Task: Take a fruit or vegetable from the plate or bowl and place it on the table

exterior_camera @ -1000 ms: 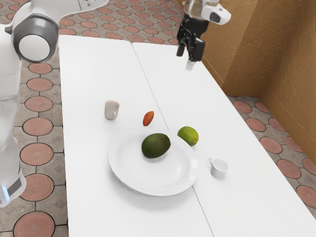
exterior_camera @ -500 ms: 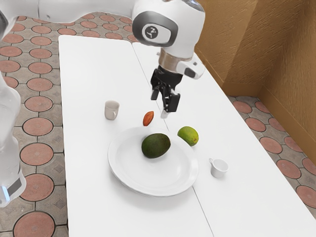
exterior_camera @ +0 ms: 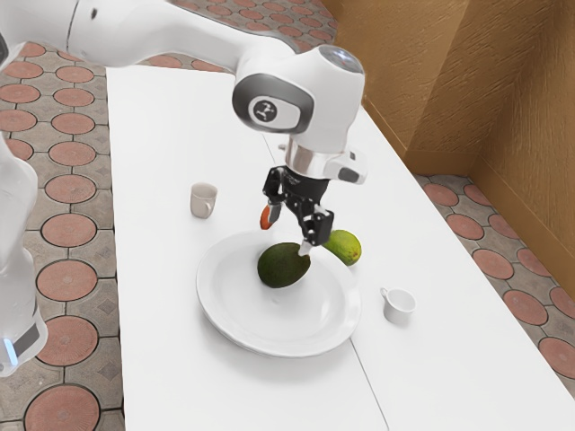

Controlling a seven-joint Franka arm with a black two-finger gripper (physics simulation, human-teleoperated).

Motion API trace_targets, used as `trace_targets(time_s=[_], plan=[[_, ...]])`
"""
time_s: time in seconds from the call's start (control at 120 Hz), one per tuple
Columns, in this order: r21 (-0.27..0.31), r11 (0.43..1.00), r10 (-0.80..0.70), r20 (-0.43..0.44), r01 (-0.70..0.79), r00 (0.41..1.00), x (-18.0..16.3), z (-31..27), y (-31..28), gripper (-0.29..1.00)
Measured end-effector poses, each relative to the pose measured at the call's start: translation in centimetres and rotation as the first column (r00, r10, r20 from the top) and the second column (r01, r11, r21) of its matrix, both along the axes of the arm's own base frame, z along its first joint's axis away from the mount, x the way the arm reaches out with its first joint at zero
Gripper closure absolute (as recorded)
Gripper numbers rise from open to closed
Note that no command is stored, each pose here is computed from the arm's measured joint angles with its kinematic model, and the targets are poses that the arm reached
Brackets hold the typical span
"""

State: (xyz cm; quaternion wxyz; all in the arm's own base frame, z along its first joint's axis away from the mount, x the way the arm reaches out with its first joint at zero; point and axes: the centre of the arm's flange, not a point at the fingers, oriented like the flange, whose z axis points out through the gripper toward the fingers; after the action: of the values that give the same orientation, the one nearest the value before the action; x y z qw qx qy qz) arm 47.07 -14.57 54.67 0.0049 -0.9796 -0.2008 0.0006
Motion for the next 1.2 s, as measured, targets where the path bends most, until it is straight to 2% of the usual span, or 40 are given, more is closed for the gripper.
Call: trace_targets(time_s=[0.567, 1.2], plan=[[-0.006, 0.989, 0.144, -0.051, -0.145, 0.988, 1.0, -4.9, 0.6, 0.00], [-0.008, 0.987, 0.160, -0.058, -0.160, 0.985, 2.6, -7.1, 1.2, -0.01]])
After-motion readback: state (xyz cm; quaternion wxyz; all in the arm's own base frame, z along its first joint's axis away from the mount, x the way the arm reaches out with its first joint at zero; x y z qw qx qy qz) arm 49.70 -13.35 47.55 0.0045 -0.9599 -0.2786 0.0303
